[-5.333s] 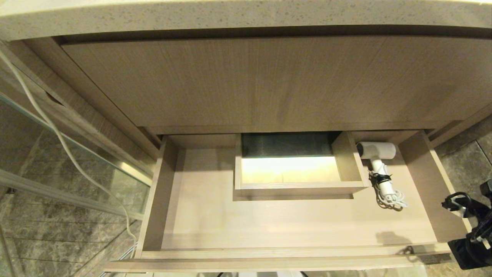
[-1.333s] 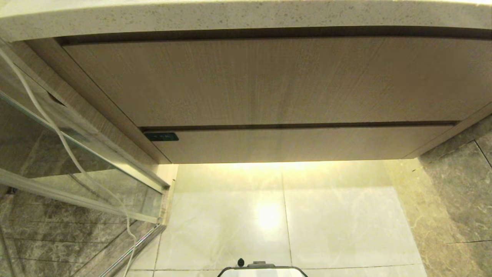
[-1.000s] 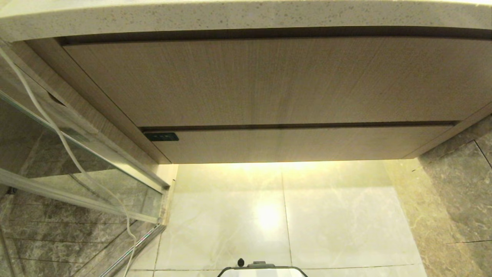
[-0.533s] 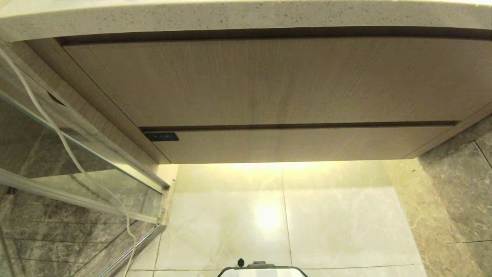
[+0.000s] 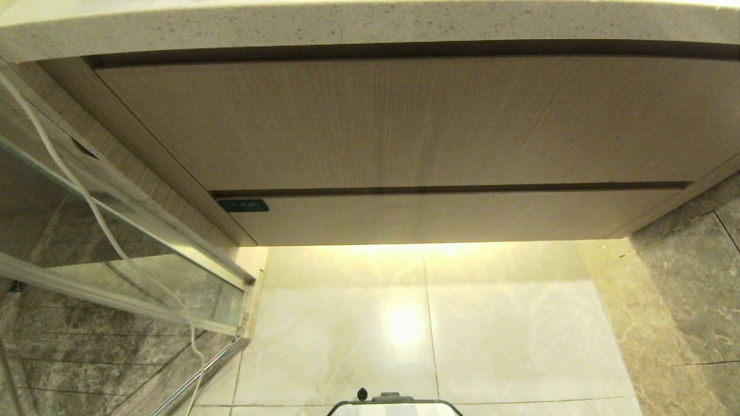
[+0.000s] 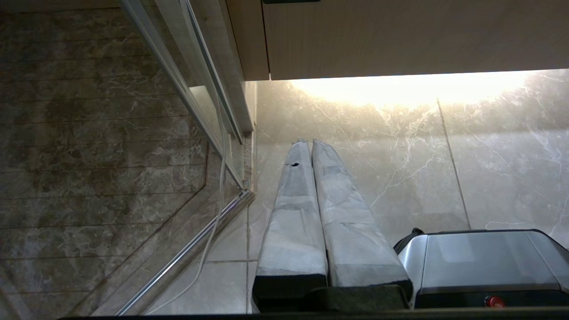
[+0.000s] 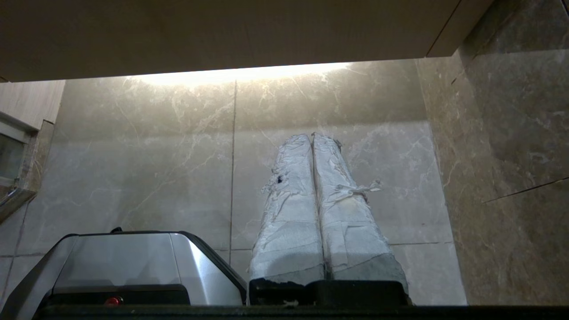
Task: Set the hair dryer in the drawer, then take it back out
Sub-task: Pull open the drawer
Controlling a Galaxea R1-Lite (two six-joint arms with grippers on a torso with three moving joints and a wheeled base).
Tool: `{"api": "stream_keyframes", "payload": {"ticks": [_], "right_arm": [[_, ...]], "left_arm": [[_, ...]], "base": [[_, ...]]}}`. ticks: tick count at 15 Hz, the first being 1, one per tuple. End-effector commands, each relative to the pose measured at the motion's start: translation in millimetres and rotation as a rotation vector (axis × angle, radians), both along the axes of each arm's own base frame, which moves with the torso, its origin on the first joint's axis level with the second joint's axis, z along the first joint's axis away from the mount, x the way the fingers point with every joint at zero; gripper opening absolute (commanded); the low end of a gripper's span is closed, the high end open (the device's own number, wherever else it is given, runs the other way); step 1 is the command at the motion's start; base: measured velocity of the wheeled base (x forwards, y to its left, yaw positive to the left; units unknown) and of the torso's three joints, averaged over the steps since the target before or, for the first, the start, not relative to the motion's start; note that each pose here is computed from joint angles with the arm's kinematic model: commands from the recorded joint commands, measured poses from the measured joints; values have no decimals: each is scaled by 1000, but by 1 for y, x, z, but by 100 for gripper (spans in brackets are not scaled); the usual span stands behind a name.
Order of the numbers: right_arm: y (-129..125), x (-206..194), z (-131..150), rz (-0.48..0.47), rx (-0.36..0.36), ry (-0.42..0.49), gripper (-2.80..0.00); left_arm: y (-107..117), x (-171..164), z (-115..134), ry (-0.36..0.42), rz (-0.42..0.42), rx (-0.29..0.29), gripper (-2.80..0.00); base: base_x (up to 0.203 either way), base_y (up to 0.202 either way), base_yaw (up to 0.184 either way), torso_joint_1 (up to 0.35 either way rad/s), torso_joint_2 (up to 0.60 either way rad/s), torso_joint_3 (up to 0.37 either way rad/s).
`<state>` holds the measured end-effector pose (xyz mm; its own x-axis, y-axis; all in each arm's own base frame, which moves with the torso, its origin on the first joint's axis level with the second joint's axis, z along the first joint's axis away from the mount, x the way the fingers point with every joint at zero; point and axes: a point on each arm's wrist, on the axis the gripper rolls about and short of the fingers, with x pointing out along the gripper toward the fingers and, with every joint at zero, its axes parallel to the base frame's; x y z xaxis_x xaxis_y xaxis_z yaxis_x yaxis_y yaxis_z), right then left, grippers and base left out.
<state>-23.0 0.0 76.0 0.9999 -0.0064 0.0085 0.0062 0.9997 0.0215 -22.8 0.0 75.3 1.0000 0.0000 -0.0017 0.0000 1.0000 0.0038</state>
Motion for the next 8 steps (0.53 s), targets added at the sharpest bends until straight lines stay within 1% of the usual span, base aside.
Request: {"api": "stream_keyframes", "payload": {"ticks": [1, 8], "right_arm": [[0, 0, 0, 0, 0, 1, -280], [0, 0, -1, 0, 0, 1, -280]], "left_arm": [[0, 0, 0, 1, 0, 1, -280], [0, 0, 0, 1, 0, 1, -280]], "base": [[0, 0, 0, 0, 0, 0], [0, 0, 0, 0, 0, 0]]}}
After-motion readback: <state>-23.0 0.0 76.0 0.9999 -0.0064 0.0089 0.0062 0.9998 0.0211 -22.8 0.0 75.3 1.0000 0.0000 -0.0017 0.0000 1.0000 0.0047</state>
